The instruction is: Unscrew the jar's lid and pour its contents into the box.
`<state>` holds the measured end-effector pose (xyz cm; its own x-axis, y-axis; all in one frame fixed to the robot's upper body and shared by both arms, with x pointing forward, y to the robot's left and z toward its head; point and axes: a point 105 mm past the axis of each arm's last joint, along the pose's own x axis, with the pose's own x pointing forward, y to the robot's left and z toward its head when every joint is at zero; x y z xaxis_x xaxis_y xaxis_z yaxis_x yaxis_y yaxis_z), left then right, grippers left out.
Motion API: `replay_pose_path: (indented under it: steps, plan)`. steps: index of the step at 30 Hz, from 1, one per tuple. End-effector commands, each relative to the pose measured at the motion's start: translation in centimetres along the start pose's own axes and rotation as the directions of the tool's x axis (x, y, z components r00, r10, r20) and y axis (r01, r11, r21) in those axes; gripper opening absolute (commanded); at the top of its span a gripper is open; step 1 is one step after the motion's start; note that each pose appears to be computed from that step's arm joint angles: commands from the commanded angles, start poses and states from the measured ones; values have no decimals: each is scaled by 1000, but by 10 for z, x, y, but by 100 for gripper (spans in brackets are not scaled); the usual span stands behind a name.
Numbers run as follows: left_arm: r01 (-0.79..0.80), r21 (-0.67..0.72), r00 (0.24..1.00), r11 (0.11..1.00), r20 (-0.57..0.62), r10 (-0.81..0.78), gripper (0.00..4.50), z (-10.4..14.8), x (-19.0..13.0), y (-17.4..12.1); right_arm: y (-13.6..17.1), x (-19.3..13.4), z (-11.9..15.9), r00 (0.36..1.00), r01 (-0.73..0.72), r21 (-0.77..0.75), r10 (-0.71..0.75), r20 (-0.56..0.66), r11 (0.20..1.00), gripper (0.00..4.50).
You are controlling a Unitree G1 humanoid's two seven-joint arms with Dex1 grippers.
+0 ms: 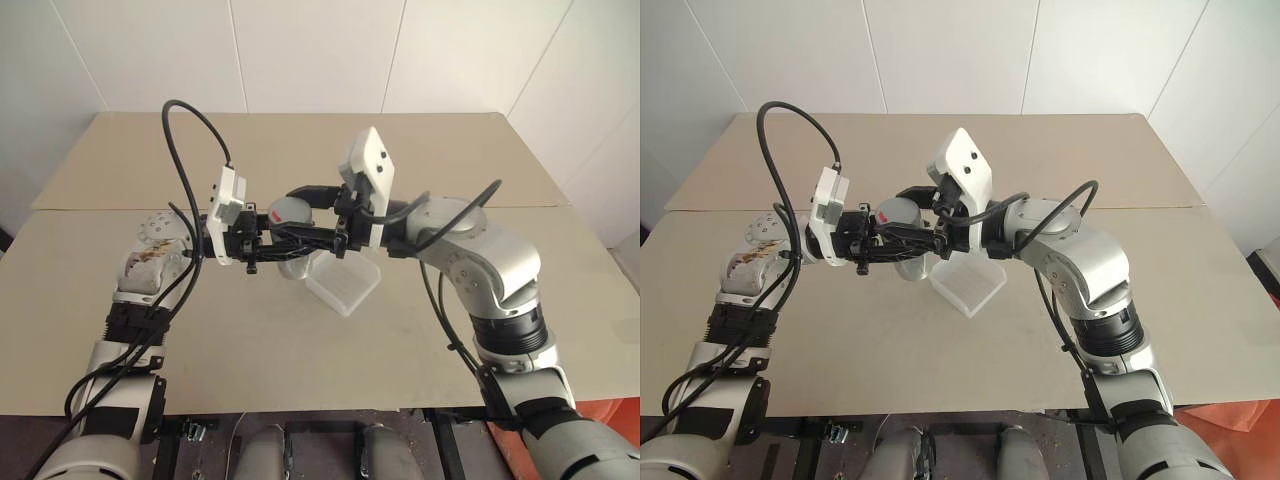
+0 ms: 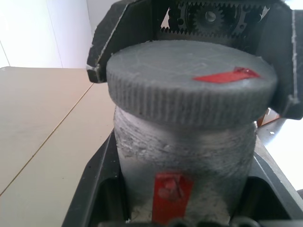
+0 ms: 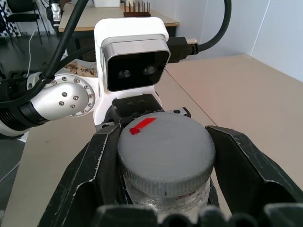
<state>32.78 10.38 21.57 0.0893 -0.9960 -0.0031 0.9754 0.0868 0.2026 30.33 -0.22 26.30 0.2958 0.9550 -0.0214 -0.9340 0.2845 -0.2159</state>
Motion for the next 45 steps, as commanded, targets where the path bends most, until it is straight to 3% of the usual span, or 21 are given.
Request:
replay_pose_path:
  steps: [1, 5, 10, 17, 23, 25, 28, 31, 36, 39, 40, 42, 45]
  plan:
    - [-4, 60, 1000, 998, -8, 5, 196, 7, -2, 0, -7, -13, 38, 991, 26, 3, -26, 131, 1000, 276]
    - [-43, 51, 999, 998, -25, 44, 196, -1, -7, 5, -24, -37, 55, 972, 125, 41, -131, 193, 991, 276]
    - [-116, 55, 993, 992, -21, 117, 196, -3, -13, 14, -44, -79, 32, 926, 353, 23, -353, 135, 935, 276]
    - [-233, 84, 972, 969, -3, 234, 196, -3, -11, 23, -50, -145, -61, 732, 680, 8, -677, -75, 733, 276]
    - [-363, 122, 931, 924, 8, 365, 196, -4, -5, 37, -22, -162, -163, 610, 756, 2, -704, -362, 654, 276]
    - [-390, 132, 920, 911, 21, 390, 196, -3, -1, 39, -19, -162, -180, 599, 763, 22, -694, -400, 646, 349]
    - [-409, 148, 912, 900, 28, 409, 196, -3, 2, 41, -20, -162, -186, 593, 767, 23, -693, -411, 642, 440]
    - [-427, 210, 902, 880, 25, 431, 196, 0, 2, 41, -24, -169, -162, 606, 752, 4, -689, -398, 660, 448]
    - [-365, 522, 892, 771, -42, 450, 196, 1, 7, 47, -13, -161, -100, 748, 625, 42, -582, -319, 780, 448]
    - [-86, 895, 872, 438, -145, 467, 196, -4, 19, 52, 0, -146, -66, 867, 452, 121, -403, -294, 884, 448]
    - [-27, 937, 873, 349, -148, 464, 196, -5, 22, 54, 4, -143, -60, 885, 414, 140, -362, -293, 899, 448]
    - [106, 993, 881, 44, -114, 459, 196, 4, 37, 59, 8, -138, -52, 911, 343, 162, -285, -299, 925, 448]
    - [194, 937, 920, -291, -70, 386, 196, 10, 55, 62, 7, -136, -49, 914, 310, 162, -247, -322, 937, 448]
